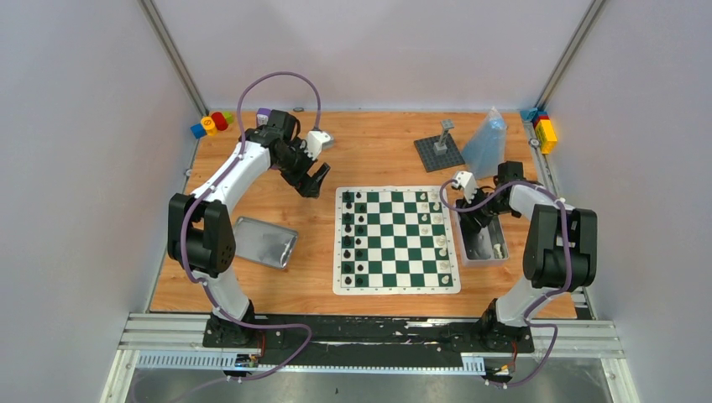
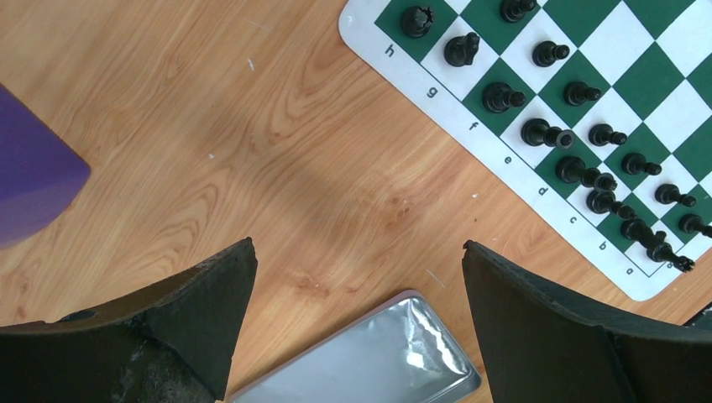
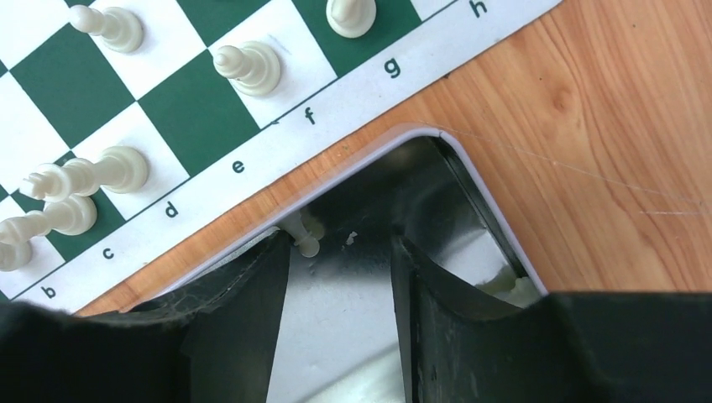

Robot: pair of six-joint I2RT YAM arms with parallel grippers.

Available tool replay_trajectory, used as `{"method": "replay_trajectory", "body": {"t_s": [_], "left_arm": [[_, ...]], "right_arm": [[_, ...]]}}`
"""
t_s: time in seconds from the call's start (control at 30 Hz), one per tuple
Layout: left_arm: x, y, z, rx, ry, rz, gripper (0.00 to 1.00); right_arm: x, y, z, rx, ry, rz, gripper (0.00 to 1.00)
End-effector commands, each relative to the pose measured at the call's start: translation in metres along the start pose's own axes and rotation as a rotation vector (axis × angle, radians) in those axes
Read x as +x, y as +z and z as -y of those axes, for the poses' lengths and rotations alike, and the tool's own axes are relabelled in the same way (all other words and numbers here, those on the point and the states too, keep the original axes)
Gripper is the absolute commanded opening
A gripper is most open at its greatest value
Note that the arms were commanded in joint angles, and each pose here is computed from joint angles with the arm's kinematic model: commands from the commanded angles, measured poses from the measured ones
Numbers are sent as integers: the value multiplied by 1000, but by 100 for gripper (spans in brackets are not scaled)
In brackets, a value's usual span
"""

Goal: Set up the chess pieces on the board
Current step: Pick up the chess piece from the storage box, then place the chess piece on the chessboard.

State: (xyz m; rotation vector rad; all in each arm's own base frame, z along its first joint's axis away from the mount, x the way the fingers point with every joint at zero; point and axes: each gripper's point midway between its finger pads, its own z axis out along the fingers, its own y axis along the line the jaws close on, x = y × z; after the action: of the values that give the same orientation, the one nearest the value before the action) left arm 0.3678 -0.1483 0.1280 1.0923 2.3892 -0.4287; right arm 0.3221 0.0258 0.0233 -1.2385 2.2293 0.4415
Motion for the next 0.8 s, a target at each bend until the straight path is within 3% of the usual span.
{"method": "replay_trajectory", "body": {"t_s": [0.0,0.17,0.57,0.77], "left_arm": [[-3,-5,-5,-28,-4,19,100],[2,-2,-8,-37,-7,2,100],[5,-7,-9,-61,3,-3,100],[4,-13,-6,-68,10,16,100]], "right_arm": [[-4,10,-8,-42,-87,42,47],[-3,15,-12,-67,-90,56,38],[-3,-1,-14,-63,-90,8,0],[-1,-15,-17,-33,-95,-35,0]]}}
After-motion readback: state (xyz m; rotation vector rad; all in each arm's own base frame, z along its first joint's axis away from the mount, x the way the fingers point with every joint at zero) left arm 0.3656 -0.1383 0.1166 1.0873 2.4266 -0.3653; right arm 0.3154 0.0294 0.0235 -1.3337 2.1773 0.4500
